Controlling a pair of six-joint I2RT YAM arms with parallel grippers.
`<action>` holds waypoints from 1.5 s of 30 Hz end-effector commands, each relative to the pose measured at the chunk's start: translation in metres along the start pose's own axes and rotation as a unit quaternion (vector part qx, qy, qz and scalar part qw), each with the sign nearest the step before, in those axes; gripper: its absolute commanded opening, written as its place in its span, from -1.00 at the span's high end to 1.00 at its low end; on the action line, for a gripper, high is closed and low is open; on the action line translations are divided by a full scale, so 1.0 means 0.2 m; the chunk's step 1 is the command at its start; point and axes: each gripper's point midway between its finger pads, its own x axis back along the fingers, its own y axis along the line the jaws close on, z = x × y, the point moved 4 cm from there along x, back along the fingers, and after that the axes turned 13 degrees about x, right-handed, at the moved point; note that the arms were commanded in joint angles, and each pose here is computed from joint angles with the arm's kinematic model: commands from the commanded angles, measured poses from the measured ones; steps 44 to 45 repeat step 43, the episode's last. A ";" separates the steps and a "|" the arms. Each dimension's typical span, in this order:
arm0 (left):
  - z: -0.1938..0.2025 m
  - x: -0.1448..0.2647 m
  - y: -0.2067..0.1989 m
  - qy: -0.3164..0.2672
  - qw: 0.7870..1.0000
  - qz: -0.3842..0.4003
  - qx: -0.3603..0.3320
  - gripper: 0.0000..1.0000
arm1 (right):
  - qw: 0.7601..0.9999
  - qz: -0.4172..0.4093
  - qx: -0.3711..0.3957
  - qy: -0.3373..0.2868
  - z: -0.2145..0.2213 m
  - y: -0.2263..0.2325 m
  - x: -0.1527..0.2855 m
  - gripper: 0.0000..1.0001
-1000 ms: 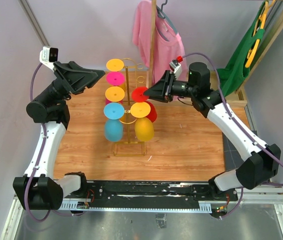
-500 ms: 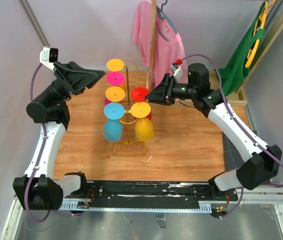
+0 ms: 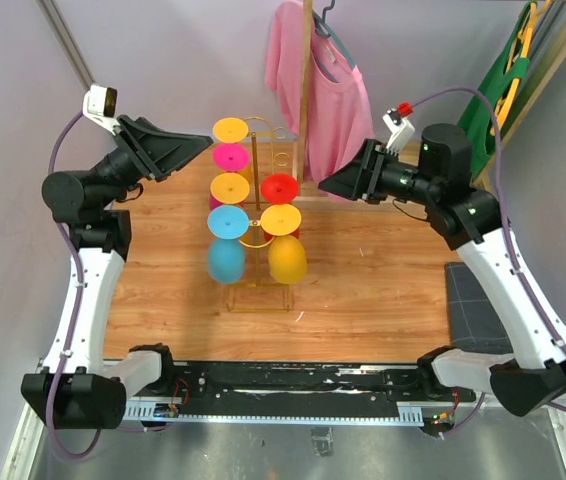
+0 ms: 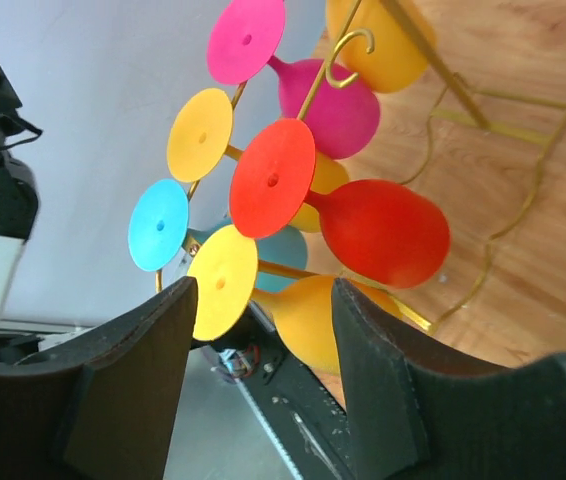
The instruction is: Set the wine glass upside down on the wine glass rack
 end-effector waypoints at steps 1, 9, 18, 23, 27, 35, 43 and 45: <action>-0.02 0.01 0.06 -0.006 0.995 -0.077 -0.063 -0.24 | 0.992 0.091 0.083 -0.020 -0.02 -0.07 0.14 -0.21; -0.04 0.07 0.17 -0.029 0.980 -0.168 -0.101 -0.43 | 0.983 0.134 0.124 -0.023 -0.01 -0.10 0.22 -0.72; -0.02 0.13 0.21 -0.037 0.968 -0.211 -0.129 -0.94 | 0.979 0.147 0.138 -0.034 0.00 -0.10 0.28 -0.97; -0.01 0.15 0.23 -0.040 0.964 -0.225 -0.138 -0.99 | 0.979 0.148 0.139 -0.036 0.01 -0.09 0.30 -0.97; -0.02 0.16 0.22 -0.046 0.959 -0.237 -0.147 -0.99 | 0.977 0.156 0.140 -0.036 0.01 -0.09 0.31 -0.97; -0.02 0.18 0.25 -0.054 0.955 -0.251 -0.150 -0.99 | 0.974 0.165 0.149 -0.047 -0.01 -0.08 0.34 -0.97; -0.02 0.17 0.24 -0.052 0.957 -0.245 -0.148 -0.99 | 0.975 0.161 0.142 -0.049 -0.02 -0.07 0.34 -0.97; -0.02 0.17 0.24 -0.052 0.957 -0.245 -0.148 -0.99 | 0.975 0.161 0.142 -0.049 -0.02 -0.07 0.34 -0.97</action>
